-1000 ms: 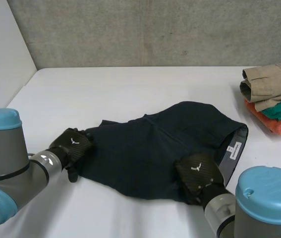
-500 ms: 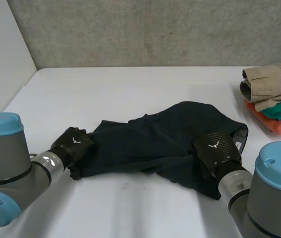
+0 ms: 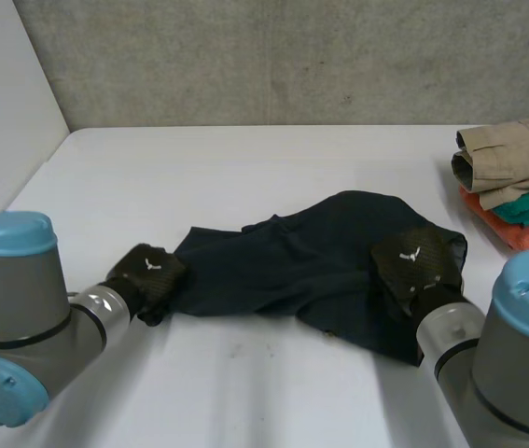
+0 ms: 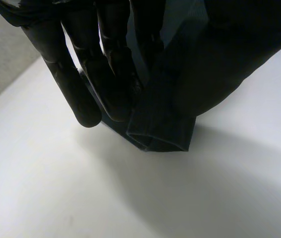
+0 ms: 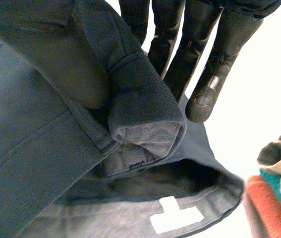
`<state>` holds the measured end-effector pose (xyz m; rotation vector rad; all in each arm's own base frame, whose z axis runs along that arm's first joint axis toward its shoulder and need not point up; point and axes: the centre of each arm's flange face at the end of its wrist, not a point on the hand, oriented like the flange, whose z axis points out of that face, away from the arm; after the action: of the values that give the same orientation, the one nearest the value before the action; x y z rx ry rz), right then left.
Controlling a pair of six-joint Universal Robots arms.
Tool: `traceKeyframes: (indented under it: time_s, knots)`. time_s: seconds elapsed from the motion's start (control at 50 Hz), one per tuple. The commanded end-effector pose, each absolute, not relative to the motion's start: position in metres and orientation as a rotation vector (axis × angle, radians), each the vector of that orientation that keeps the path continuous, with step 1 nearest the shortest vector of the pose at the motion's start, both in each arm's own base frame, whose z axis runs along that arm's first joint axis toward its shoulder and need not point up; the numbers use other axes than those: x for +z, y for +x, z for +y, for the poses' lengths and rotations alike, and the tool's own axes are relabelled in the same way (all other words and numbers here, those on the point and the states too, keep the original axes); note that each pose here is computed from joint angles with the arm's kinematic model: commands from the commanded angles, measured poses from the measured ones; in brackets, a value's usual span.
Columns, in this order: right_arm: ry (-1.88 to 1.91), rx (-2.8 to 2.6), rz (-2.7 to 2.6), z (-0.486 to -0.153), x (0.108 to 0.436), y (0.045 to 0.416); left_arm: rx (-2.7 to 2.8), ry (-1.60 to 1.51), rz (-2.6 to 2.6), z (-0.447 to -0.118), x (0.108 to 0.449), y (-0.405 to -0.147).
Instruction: Fold the laundry.
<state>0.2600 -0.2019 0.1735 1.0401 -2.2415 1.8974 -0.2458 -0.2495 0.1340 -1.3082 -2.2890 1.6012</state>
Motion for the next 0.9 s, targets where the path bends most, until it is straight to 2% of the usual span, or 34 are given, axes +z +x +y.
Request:
traceKeyframes:
  time_s: [0.02,0.12,0.18,0.26,0.3,0.4,0.48,0.5,0.56,0.58,0.6,0.64,0.66,0.68,0.74,0.78,0.84,0.9]
  knots:
    - [1.090,1.933,-2.058,-0.204,0.228,0.253,1.723,-1.156,-2.231,-0.236,0.198,-0.244]
    - [1.191,1.812,-1.942,-0.208,0.260,0.239,1.881,-1.122,-2.124,-0.219,0.251,-0.240]
    - [1.284,1.729,-1.919,-0.209,0.269,0.235,1.911,-1.110,-2.086,-0.211,0.261,-0.242]
    - [1.375,1.637,-1.969,-0.218,0.265,0.235,1.849,-1.136,-2.082,-0.207,0.251,-0.252]
    - [1.424,1.543,-2.038,-0.233,0.244,0.240,1.789,-1.170,-2.102,-0.213,0.234,-0.263]
    - [1.446,1.492,-2.073,-0.260,0.224,0.252,1.802,-1.160,-2.200,-0.252,0.209,-0.283]
    - [1.404,1.588,-2.005,-0.288,0.225,0.264,1.984,-1.104,-2.194,-0.294,0.219,-0.297]
    - [1.378,1.631,-1.976,-0.295,0.229,0.267,2.097,-1.081,-2.122,-0.309,0.234,-0.305]
    - [1.242,1.860,-1.794,-0.321,0.258,0.279,2.308,-1.026,-1.958,-0.331,0.264,-0.314]
    - [1.195,1.928,-1.732,-0.328,0.268,0.281,2.473,-0.966,-1.809,-0.341,0.290,-0.320]
    - [1.093,2.074,-1.585,-0.339,0.291,0.287,2.555,-0.935,-1.727,-0.345,0.304,-0.322]
    - [0.979,2.220,-1.420,-0.347,0.316,0.291,2.734,-0.837,-1.531,-0.353,0.336,-0.325]
    - [0.915,2.288,-1.330,-0.350,0.330,0.292,2.883,-0.720,-1.352,-0.358,0.364,-0.324]
    - [0.779,2.409,-1.140,-0.353,0.358,0.293,2.942,-0.671,-1.254,-0.358,0.377,-0.324]
    - [0.555,2.576,-0.797,-0.351,0.403,0.294,3.126,-0.446,-0.906,-0.352,0.429,-0.315]
    - [0.503,2.607,-0.717,-0.349,0.412,0.295,3.174,-0.373,-0.791,-0.346,0.449,-0.309]
    - [0.488,2.622,-0.677,-0.348,0.421,0.296,3.173,-0.376,-0.800,-0.345,0.450,-0.307]
    - [0.532,2.604,-0.738,-0.353,0.410,0.299,3.130,-0.444,-0.910,-0.346,0.433,-0.310]
